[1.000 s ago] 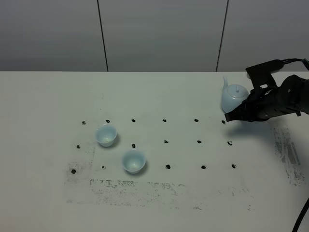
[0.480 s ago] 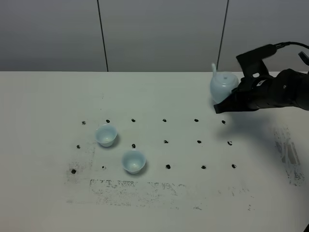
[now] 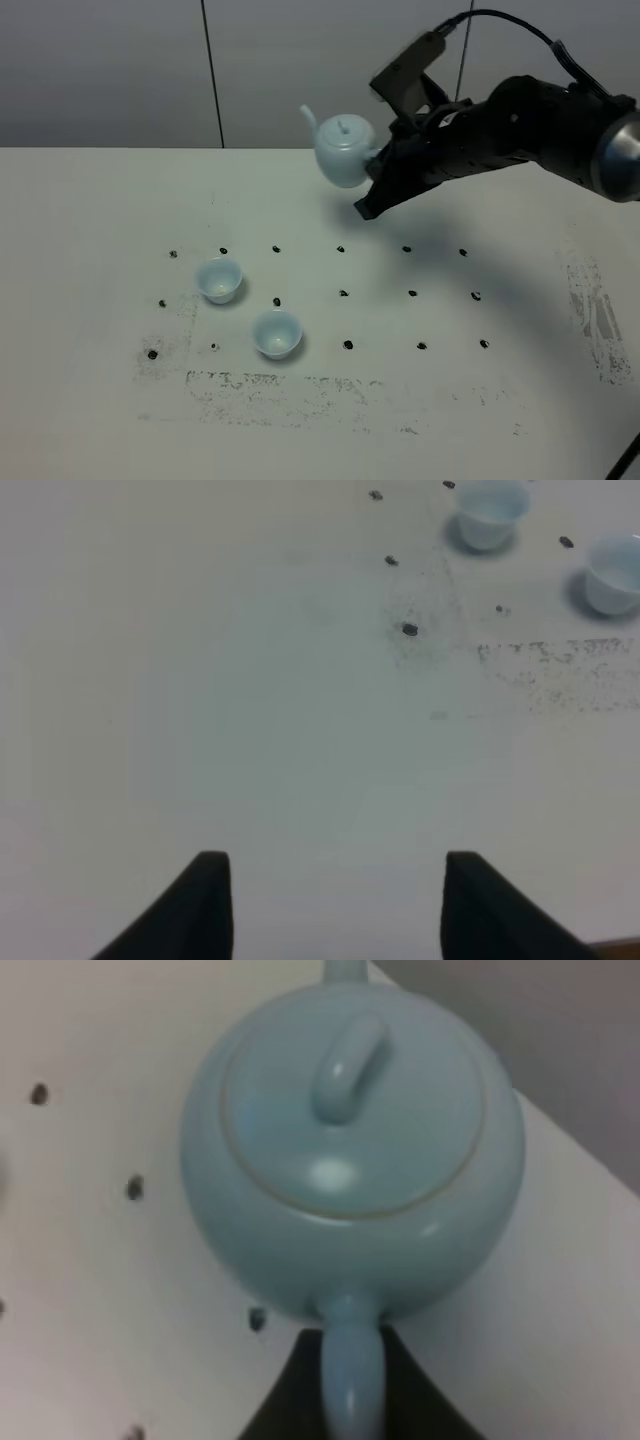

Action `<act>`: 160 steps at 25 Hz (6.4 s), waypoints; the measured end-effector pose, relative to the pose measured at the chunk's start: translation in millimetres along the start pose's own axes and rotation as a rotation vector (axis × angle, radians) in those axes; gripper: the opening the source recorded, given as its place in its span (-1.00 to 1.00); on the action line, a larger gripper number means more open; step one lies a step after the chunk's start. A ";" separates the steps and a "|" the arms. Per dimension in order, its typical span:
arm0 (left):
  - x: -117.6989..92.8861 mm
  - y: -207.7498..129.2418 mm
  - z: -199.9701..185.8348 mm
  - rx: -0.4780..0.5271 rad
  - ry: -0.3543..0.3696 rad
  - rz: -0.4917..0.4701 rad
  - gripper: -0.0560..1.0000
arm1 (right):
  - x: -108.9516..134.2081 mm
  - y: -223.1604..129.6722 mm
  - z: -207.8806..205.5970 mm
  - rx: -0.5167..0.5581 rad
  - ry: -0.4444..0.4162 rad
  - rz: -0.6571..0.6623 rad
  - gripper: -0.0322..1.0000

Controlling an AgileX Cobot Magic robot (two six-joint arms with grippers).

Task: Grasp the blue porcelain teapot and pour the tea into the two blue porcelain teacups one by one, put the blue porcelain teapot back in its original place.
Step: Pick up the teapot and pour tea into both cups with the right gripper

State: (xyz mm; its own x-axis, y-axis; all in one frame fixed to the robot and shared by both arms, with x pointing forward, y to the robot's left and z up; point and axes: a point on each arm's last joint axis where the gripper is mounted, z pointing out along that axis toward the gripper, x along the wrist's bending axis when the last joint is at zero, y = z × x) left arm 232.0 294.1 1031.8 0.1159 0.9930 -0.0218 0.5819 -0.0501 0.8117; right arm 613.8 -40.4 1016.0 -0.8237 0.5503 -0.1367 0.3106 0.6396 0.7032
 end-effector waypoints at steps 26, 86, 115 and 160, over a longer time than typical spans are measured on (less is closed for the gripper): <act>0.0 0.0 0.0 0.000 0.000 0.000 0.04 | 57.5 3.2 48.6 0.117 0.244 -0.606 -0.88; 0.0 0.0 0.0 0.000 0.000 0.000 0.04 | 87.6 20.6 52.7 0.289 -0.074 -1.358 -0.88; 0.0 0.0 0.0 0.000 0.000 -0.001 0.04 | 94.3 23.1 52.5 0.293 -0.087 -1.413 -0.88; 0.0 0.0 0.0 0.000 0.000 0.000 0.04 | 146.1 47.1 -10.8 0.025 0.248 -0.334 -0.88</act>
State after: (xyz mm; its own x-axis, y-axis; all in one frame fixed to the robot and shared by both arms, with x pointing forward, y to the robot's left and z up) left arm 232.0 294.1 1031.8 0.1160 0.9930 -0.0217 0.5819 -0.0503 0.8117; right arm 503.0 64.3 1036.7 -0.9695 0.1661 -0.1802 0.0156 0.7756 0.6310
